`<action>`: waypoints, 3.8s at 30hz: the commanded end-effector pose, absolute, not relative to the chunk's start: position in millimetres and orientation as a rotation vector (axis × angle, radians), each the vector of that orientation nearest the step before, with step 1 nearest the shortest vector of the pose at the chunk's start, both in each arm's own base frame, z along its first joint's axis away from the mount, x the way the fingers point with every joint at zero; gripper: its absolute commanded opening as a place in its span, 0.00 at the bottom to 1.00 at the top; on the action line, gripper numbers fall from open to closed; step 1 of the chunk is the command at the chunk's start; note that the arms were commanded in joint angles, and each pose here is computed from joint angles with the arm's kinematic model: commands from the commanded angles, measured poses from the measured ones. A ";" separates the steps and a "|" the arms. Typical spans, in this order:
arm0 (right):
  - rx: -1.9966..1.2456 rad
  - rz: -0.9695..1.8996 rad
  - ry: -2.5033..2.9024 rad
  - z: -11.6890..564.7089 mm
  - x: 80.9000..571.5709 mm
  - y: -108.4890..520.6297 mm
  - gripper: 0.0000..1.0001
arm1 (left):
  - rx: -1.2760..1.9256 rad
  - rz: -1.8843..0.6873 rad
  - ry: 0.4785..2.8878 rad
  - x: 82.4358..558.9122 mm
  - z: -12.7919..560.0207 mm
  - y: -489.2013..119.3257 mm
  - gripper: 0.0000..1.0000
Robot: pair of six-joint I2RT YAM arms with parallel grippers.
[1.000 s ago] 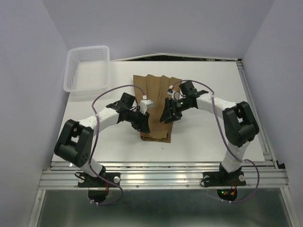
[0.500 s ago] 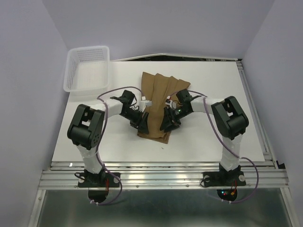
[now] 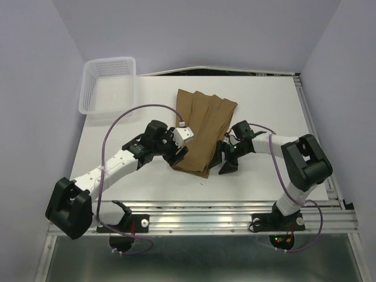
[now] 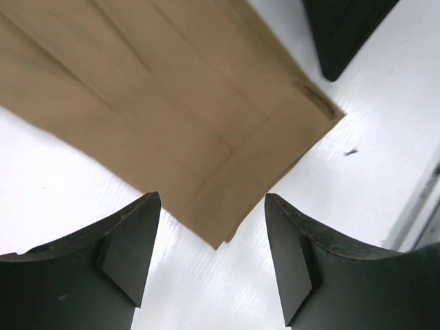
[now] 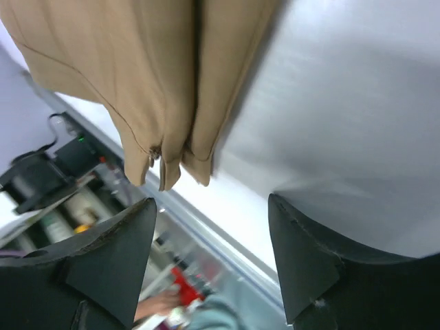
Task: Fold and stack the skirts
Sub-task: Fold the skirt
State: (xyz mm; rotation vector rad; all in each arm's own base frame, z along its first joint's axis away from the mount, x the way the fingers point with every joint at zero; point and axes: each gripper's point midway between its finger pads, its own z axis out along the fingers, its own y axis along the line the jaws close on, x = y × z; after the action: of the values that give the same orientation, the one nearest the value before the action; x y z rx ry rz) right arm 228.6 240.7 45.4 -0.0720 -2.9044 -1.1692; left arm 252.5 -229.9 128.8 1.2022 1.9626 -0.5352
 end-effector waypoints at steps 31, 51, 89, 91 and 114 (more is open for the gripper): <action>-0.094 -1.611 -2.820 70.5 253.4 284.2 0.01 | 1.701 -0.129 1.230 230.5 89.7 -259.6 0.86; -0.297 -1.720 -2.639 108.7 259.8 287.7 0.01 | 1.798 -0.112 1.331 245.4 44.0 -273.1 0.78; 0.148 -1.497 -3.355 150.6 469.3 165.6 0.81 | 1.935 -0.088 1.714 200.9 74.3 -239.9 0.07; 0.226 -1.533 -3.425 164.9 500.5 172.3 0.76 | 1.925 -0.107 1.759 195.1 84.3 -238.4 0.07; 0.841 -1.487 -3.016 32.7 433.2 304.4 0.32 | 2.071 -0.240 1.717 164.7 165.1 -255.3 0.13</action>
State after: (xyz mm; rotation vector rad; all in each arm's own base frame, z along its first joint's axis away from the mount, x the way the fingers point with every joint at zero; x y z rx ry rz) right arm 461.9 302.4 35.6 0.7478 -3.0954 -1.4789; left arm 158.8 -243.2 138.8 2.0756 1.7835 -0.2369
